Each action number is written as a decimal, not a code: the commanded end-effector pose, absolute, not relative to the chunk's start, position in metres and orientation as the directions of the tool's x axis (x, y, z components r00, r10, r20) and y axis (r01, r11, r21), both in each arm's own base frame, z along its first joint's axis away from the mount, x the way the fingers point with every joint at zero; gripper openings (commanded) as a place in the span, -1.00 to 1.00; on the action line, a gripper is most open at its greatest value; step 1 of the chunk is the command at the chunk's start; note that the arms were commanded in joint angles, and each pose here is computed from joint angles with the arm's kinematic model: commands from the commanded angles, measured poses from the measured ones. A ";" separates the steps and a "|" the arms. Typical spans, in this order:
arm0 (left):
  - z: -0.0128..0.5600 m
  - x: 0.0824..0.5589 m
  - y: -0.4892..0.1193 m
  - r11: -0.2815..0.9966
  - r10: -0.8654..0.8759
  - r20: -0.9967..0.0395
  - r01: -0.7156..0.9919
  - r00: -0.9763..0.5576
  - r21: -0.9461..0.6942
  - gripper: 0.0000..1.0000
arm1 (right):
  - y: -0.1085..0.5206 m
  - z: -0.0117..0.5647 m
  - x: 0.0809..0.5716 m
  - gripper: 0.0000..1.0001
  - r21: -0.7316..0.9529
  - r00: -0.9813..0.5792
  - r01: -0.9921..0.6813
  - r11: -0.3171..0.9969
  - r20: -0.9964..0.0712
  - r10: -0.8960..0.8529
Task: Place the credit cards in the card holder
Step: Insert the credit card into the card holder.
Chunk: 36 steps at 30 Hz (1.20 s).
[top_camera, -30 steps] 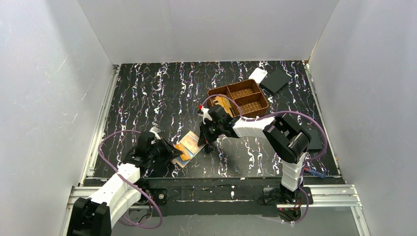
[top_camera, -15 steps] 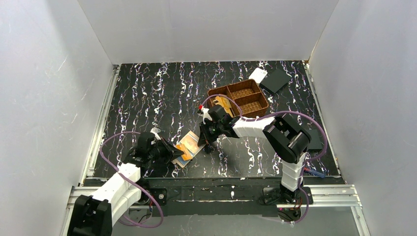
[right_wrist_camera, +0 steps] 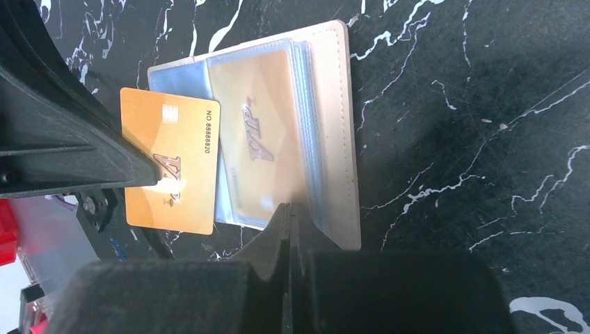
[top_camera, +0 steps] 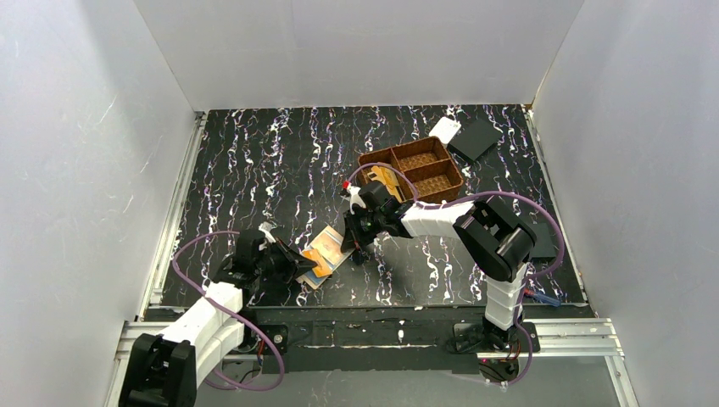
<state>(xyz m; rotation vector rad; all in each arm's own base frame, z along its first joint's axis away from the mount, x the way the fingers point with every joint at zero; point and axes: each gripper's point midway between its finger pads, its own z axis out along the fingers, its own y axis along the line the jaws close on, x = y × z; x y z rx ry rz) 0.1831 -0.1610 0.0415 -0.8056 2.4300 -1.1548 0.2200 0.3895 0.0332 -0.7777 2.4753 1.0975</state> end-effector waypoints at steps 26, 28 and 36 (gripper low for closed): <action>0.039 0.176 -0.162 0.471 -0.617 0.008 -0.378 -0.787 -0.797 -1.00 | 0.377 0.006 0.220 -0.97 0.542 -0.811 -0.580 0.609 -0.457 -0.365; 0.037 0.175 -0.161 0.467 -0.622 0.012 -0.384 -0.783 -0.797 -1.00 | 0.376 0.007 0.220 -0.97 0.543 -0.811 -0.579 0.608 -0.457 -0.364; 0.035 0.176 -0.160 0.455 -0.635 0.038 -0.413 -0.772 -0.789 -1.00 | 0.377 0.007 0.220 -0.97 0.545 -0.812 -0.578 0.607 -0.456 -0.364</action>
